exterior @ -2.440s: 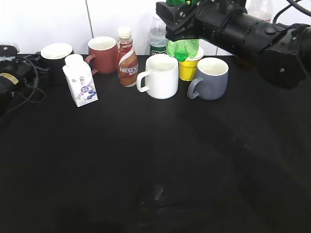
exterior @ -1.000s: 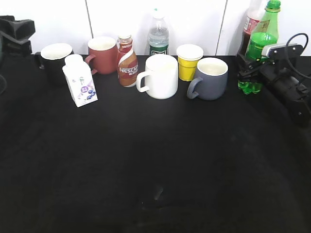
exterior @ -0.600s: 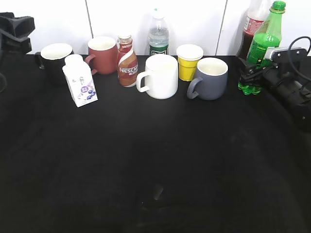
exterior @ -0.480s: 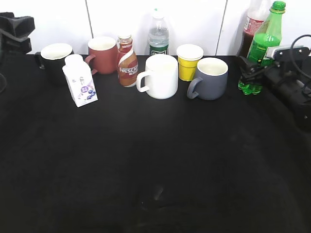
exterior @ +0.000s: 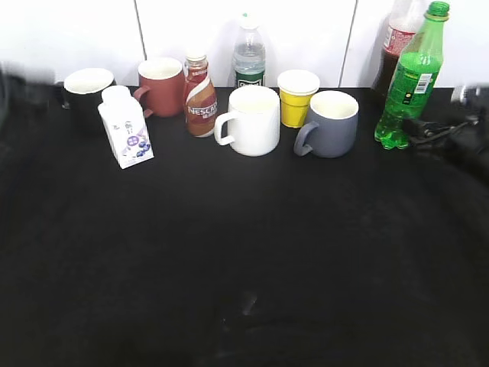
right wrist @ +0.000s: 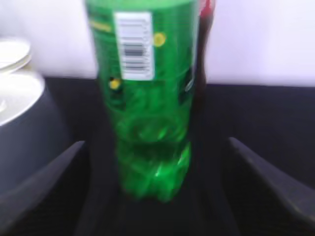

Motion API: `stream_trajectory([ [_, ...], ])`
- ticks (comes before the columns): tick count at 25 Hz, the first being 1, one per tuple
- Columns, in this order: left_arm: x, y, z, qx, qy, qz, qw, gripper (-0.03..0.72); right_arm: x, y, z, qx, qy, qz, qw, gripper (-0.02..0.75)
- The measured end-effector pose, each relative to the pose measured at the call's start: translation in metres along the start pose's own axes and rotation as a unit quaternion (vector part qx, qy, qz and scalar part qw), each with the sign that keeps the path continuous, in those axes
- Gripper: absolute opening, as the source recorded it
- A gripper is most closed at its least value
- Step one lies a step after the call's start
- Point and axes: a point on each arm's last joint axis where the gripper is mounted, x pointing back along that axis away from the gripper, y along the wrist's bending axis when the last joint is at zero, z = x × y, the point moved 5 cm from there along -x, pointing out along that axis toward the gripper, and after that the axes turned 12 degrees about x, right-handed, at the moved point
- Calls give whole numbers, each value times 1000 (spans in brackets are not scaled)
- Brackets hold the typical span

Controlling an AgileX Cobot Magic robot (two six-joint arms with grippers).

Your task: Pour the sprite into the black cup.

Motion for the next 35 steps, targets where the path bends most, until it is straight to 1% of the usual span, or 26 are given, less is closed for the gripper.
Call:
stream_trajectory([
  [1, 1, 6, 18, 11, 64, -25, 998, 333, 9, 3, -1, -23, 70, -18, 997, 599],
  [2, 5, 8, 34, 26, 133, -48, 990, 333, 20, 7, 1, -47, 153, -28, 987, 595],
  [3, 10, 5, 45, 26, 203, -64, 977, 333, 32, 17, 2, -50, 245, -26, 968, 594],
  [4, 17, 1, 50, 16, 258, -74, 963, 335, 46, 31, 0, -21, 337, -20, 941, 592],
  [5, 27, -2, 54, 4, 320, -84, 944, 344, 60, 53, -9, 30, 402, -34, 915, 590],
  [6, 39, -5, 57, 3, 379, -86, 922, 354, 76, 77, -21, 82, 456, -70, 883, 589],
  [7, 59, -12, 58, -5, 457, -68, 887, 360, 95, 103, -44, 107, 496, -124, 853, 588],
  [8, 66, -14, 57, -8, 478, -64, 876, 360, 103, 110, -52, 112, 501, -139, 847, 588],
  [9, 93, -17, 52, -8, 509, -56, 859, 360, 128, 115, -77, 126, 501, -166, 840, 588],
  [10, 110, -19, 42, -8, 492, -50, 869, 360, 150, 111, -96, 127, 492, -173, 844, 588],
  [11, 130, -22, 28, -6, 451, -39, 891, 360, 174, 107, -115, 124, 469, -178, 856, 588],
  [12, 158, -25, 12, -5, 391, -25, 920, 360, 201, 100, -134, 116, 427, -182, 878, 588],
  [13, 187, -26, 0, -5, 328, -13, 944, 360, 225, 92, -145, 109, 387, -181, 898, 588],
  [14, 222, -27, -9, -6, 254, 2, 967, 360, 254, 82, -152, 102, 337, -179, 919, 588],
  [15, 245, -27, -13, -6, 194, 12, 981, 360, 280, 75, -153, 95, 289, -178, 936, 588],
  [16, 266, -26, -11, -6, 141, 21, 990, 360, 304, 67, -148, 88, 248, -175, 949, 588],
  [17, 276, -23, 3, -6, 121, 25, 992, 360, 319, 63, -136, 85, 224, -172, 955, 588],
  [18, 279, -19, 22, -7, 120, 24, 992, 360, 333, 59, -120, 82, 204, -171, 960, 587],
  [20, 266, -12, 64, -7, 152, 18, 988, 360, 347, 57, -90, 80, 186, -169, 965, 587],
  [21, 262, -11, 69, -7, 151, 17, 988, 360, 347, 57, -90, 80, 186, -169, 965, 587],
  [22, 259, -12, 65, -6, 131, 20, 991, 360, 352, 56, -71, 80, 179, -167, 966, 587],
  [35, 254, -12, 68, -4, 125, 20, 992, 360, 353, 56, -72, 88, 174, -168, 966, 586],
])
